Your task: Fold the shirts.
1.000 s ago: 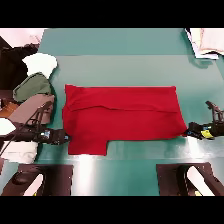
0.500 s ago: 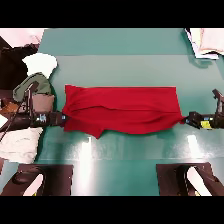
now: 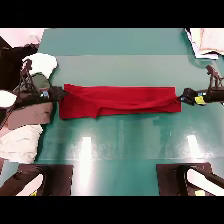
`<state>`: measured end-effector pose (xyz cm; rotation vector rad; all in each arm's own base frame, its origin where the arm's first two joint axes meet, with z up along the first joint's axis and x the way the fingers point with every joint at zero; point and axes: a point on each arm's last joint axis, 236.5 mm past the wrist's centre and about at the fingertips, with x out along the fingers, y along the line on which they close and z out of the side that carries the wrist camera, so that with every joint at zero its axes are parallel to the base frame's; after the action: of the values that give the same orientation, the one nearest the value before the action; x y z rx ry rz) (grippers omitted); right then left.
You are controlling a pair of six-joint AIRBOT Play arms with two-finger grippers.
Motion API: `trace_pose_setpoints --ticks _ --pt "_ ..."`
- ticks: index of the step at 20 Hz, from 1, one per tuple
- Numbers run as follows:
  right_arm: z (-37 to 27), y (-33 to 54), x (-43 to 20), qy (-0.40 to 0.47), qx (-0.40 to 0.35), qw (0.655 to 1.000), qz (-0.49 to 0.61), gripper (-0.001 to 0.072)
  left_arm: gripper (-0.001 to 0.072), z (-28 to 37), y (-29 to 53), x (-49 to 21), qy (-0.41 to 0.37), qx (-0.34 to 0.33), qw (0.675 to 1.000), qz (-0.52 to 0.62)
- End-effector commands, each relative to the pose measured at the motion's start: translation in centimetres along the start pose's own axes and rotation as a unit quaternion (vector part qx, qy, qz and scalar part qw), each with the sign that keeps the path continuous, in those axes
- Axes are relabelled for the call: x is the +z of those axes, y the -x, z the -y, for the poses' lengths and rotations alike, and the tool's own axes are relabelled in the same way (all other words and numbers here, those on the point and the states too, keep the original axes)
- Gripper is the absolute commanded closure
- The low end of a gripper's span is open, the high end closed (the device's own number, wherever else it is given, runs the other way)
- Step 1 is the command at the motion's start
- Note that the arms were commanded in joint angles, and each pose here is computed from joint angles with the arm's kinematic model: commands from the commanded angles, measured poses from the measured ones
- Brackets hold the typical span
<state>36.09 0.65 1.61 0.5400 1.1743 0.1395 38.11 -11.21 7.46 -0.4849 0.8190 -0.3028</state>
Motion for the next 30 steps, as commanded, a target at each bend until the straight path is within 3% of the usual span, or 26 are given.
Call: trace_pose_setpoints --ticks 1,11,12,13,14,16,19,20,21,22,23,30 --pt "0.2 -1.4 3.6 -0.023 -0.005 0.999 0.024 0.0701 0.0684 -1.4 -2.7 2.8 0.007 0.016 1.000 0.022" --pt "2.5 -4.6 5.8 -0.049 -0.015 0.998 0.034 0.0687 0.0682 -5.1 -7.5 4.8 0.034 0.051 0.997 0.044" --pt "2.6 -5.0 5.7 -0.052 -0.014 0.998 0.029 0.0556 0.0636 -5.3 -7.8 4.6 0.038 0.051 0.997 0.041" --pt "2.3 -5.3 5.6 -0.060 -0.005 0.998 0.026 0.0411 0.0384 -5.4 -7.9 4.5 0.039 0.052 0.997 0.039" --pt "2.0 -5.6 5.6 -0.065 0.005 0.998 0.024 0.0382 0.0234 -5.3 -7.8 4.5 0.041 0.051 0.997 0.040" --pt "1.5 -5.4 5.7 -0.050 0.016 0.998 0.024 0.0374 0.0237 -4.9 -7.7 4.9 0.039 0.047 0.997 0.040" --pt "1.5 -3.5 4.7 -0.020 0.031 0.999 -0.017 0.0287 0.0238 -3.0 -7.1 5.1 0.028 0.025 0.999 0.016" --pt "1.8 -2.6 4.7 -0.017 0.035 0.999 -0.025 0.0160 0.0239 -2.3 -6.9 4.9 0.025 0.017 1.000 0.002" --pt "2.5 -1.7 4.7 -0.020 0.039 0.998 -0.035 0.0104 0.0318 -1.6 -6.6 4.6 0.021 0.008 1.000 -0.013" --pt "3.3 -1.1 4.5 -0.028 0.043 0.997 -0.050 0.0104 0.0566 -1.0 -6.3 4.3 0.016 0.001 0.999 -0.028" --pt "4.2 -0.9 4.0 -0.041 0.051 0.995 -0.074 0.0105 0.0675 -0.5 -6.1 4.0 0.007 -0.005 0.999 -0.040" --pt "7.5 -5.8 1.6 -0.099 0.117 0.975 -0.163 0.0161 0.0675 0.8 -5.0 -1.0 -0.003 -0.031 0.988 -0.151"
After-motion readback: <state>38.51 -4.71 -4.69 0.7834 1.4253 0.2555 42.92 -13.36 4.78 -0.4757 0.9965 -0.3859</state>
